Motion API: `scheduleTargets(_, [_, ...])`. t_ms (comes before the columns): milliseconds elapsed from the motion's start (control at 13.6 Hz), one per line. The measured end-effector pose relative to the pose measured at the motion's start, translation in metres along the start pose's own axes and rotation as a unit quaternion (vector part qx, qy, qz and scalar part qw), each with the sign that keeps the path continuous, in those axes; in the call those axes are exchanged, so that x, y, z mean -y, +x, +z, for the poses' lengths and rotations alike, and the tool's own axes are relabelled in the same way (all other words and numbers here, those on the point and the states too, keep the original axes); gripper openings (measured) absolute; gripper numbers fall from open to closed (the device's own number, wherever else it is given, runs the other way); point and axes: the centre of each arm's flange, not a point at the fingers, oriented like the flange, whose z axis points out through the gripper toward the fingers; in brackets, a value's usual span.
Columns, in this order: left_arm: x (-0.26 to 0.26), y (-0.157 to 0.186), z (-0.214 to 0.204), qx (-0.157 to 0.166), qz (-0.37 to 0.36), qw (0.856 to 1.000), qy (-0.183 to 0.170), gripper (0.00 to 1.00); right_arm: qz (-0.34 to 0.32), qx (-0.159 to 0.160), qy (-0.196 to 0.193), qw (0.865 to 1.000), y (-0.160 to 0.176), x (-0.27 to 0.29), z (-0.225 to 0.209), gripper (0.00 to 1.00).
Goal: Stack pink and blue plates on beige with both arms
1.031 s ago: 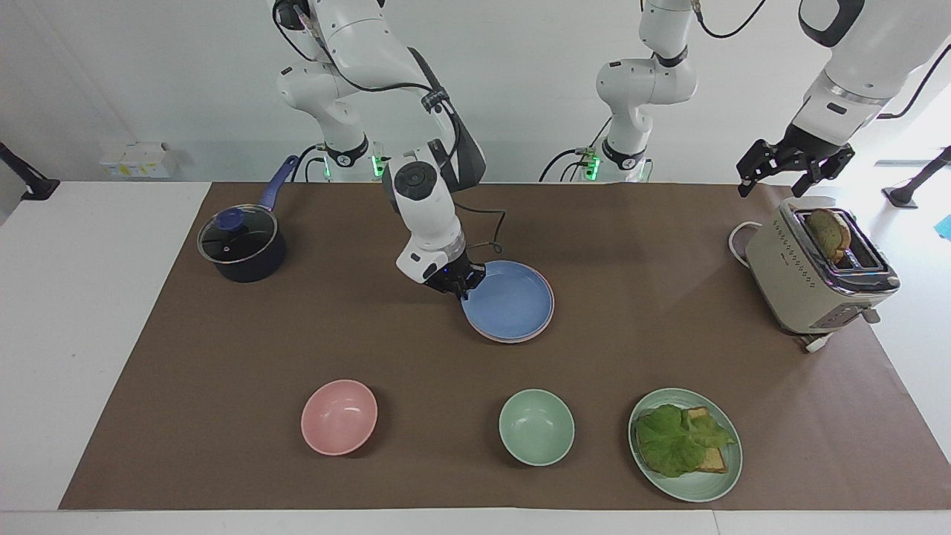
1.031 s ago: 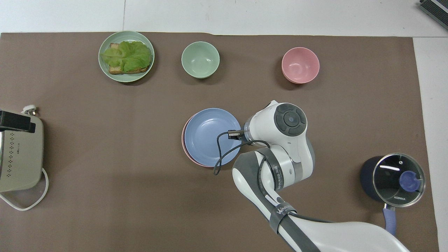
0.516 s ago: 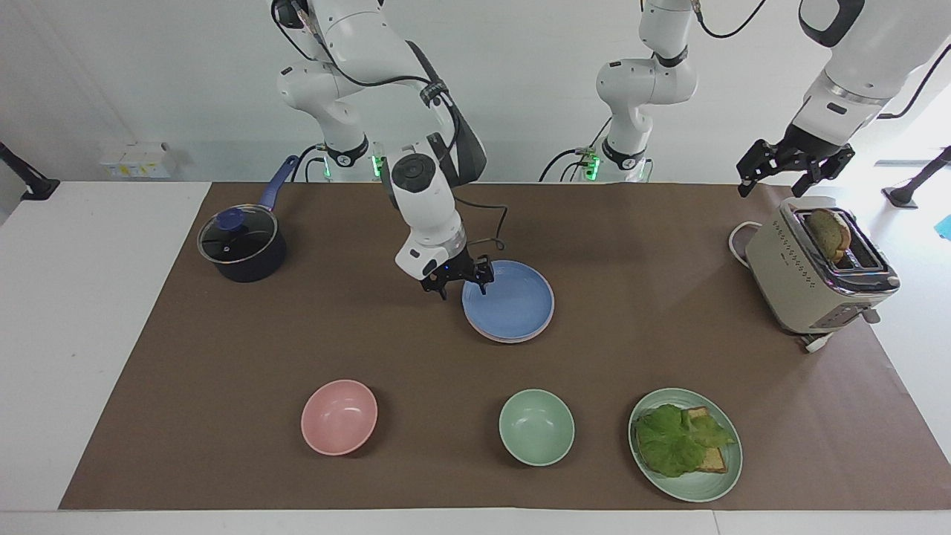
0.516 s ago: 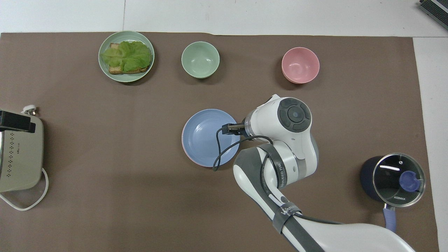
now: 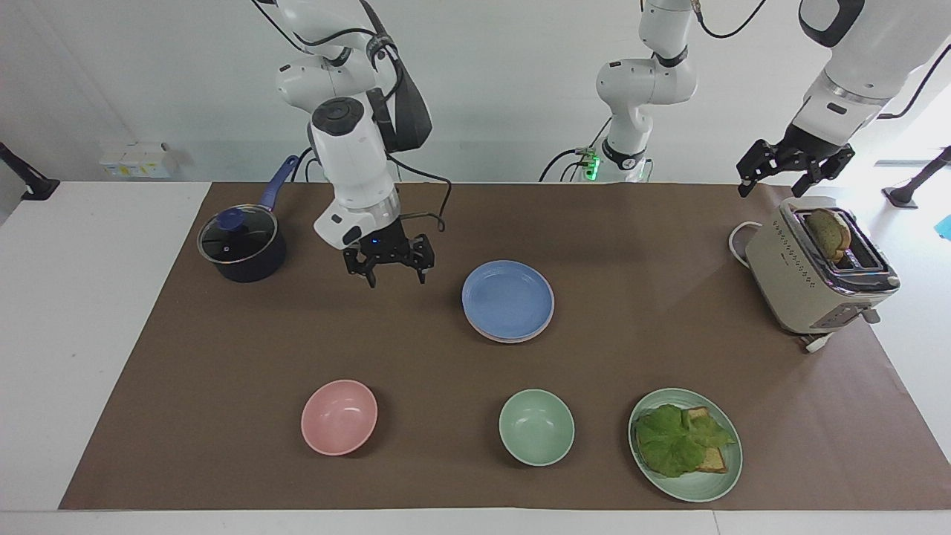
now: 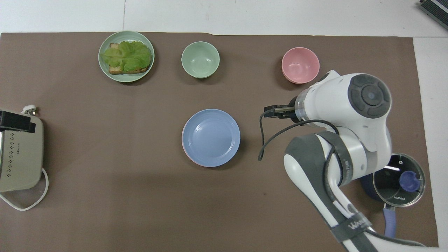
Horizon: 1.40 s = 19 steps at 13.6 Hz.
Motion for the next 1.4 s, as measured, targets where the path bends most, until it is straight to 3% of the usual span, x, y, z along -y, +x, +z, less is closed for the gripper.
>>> scheduleTargets(368, [0.0,0.0,0.0,0.0,0.0,1.0,0.0,1.0,0.025,-0.011,-0.01,1.0,0.017,-0.075,-0.05,1.0])
scheduleTargets(884, [0.0,0.0,0.0,0.0,0.0,1.0,0.0,1.0,0.004,0.027,-0.031,0.999,-0.024,-0.156,-0.192,1.0])
scheduleTargets(1399, [0.0,0.0,0.0,0.0,0.0,1.0,0.0,1.0,0.008,0.082,-0.05,0.995,-0.037,-0.149,-0.196,1.0])
